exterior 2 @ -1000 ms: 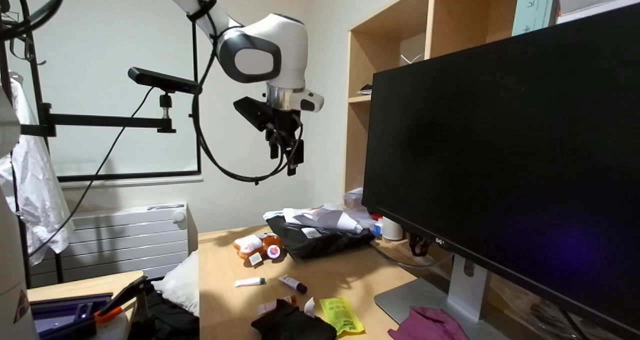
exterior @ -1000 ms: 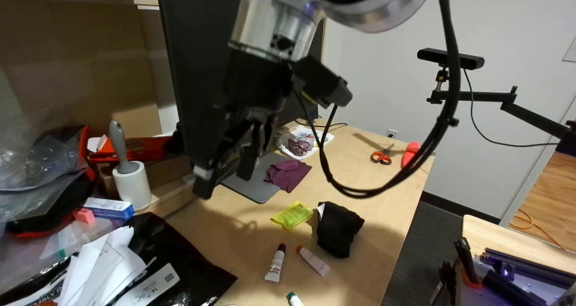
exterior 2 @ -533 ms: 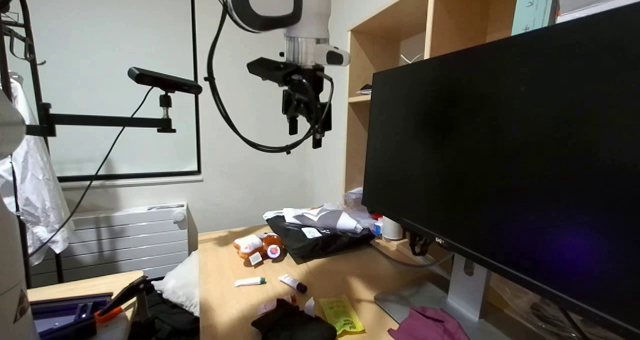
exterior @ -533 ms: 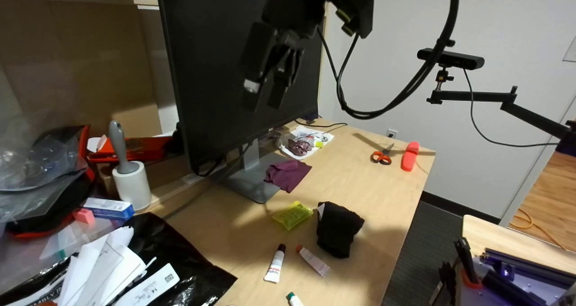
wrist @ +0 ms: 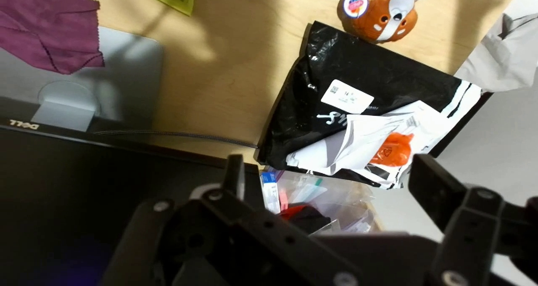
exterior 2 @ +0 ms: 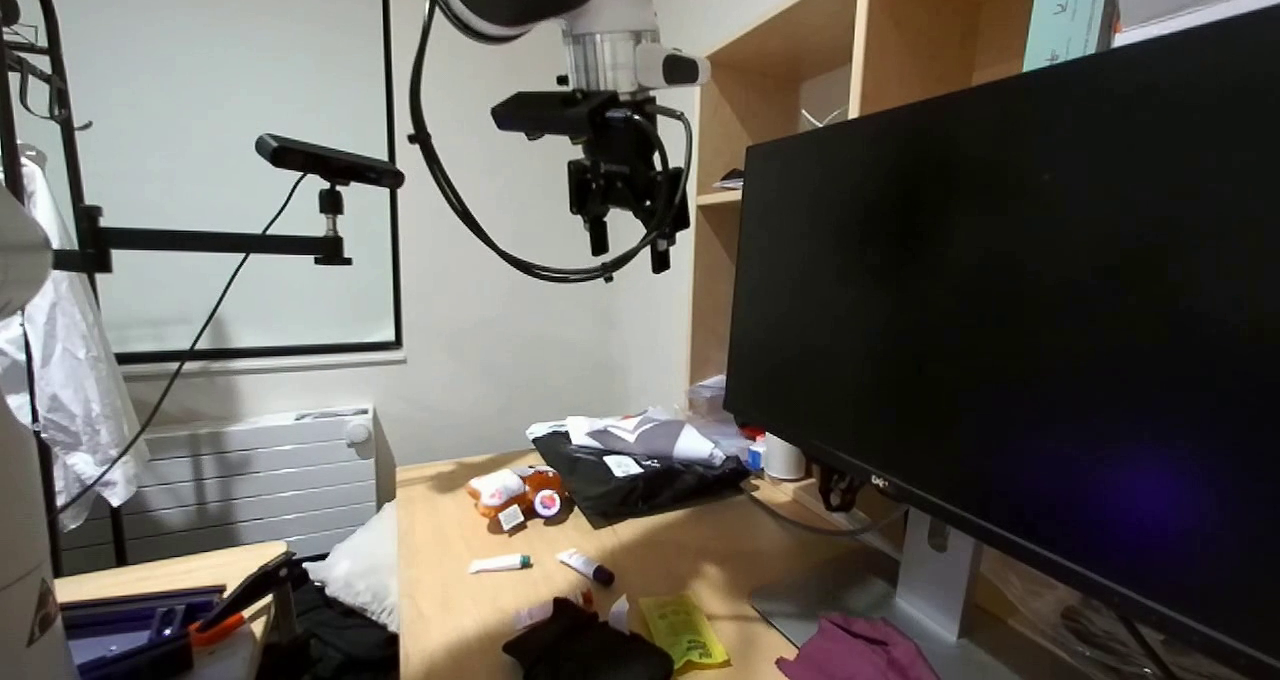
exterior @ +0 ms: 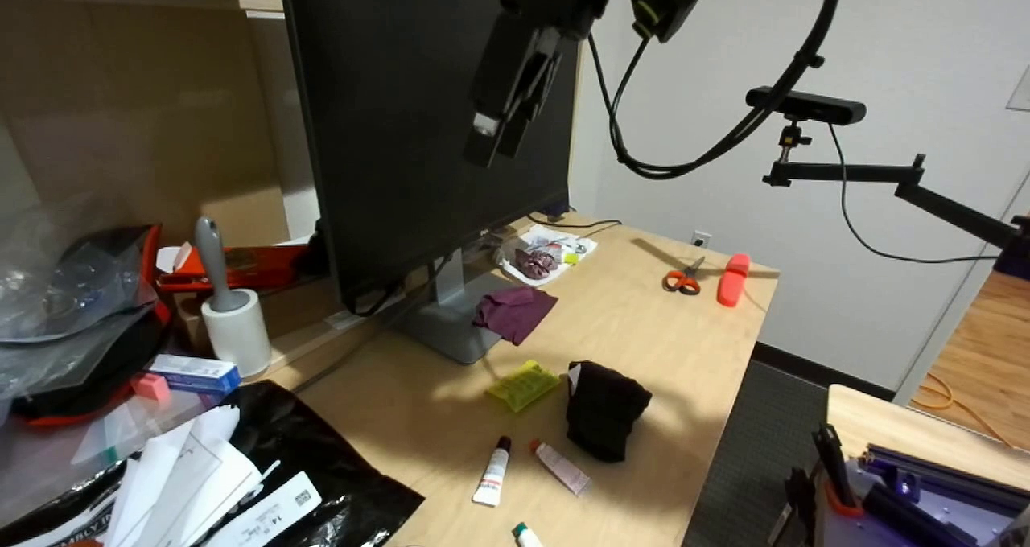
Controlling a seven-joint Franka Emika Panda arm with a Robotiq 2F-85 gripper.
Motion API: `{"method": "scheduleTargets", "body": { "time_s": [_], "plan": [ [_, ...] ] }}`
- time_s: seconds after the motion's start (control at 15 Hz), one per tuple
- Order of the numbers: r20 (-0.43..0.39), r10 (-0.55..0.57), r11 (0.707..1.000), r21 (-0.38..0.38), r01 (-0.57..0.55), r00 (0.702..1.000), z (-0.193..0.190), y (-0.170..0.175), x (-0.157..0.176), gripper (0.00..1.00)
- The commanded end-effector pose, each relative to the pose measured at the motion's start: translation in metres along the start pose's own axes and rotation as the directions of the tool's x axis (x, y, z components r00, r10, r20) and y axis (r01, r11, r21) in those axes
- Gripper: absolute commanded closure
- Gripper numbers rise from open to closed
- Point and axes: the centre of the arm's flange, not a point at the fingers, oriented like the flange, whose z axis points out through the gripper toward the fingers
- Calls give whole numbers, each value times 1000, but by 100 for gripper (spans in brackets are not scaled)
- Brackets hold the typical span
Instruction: Pick the stuffed animal and move it to the left on the desk
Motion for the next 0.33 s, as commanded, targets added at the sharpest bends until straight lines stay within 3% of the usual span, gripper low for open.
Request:
{"method": "scheduleTargets", "body": {
  "time_s": [0.0,0.07,0.13,0.27],
  "plan": [
    [-40,68,995,-66,-71,997,-7,9,-33,0],
    [-41,89,993,-71,-92,995,-6,11,-38,0],
    [-27,52,998,-33,-52,998,-2,12,-18,0],
    [-28,73,996,-41,-74,997,-3,15,-28,0]
  ]
}}
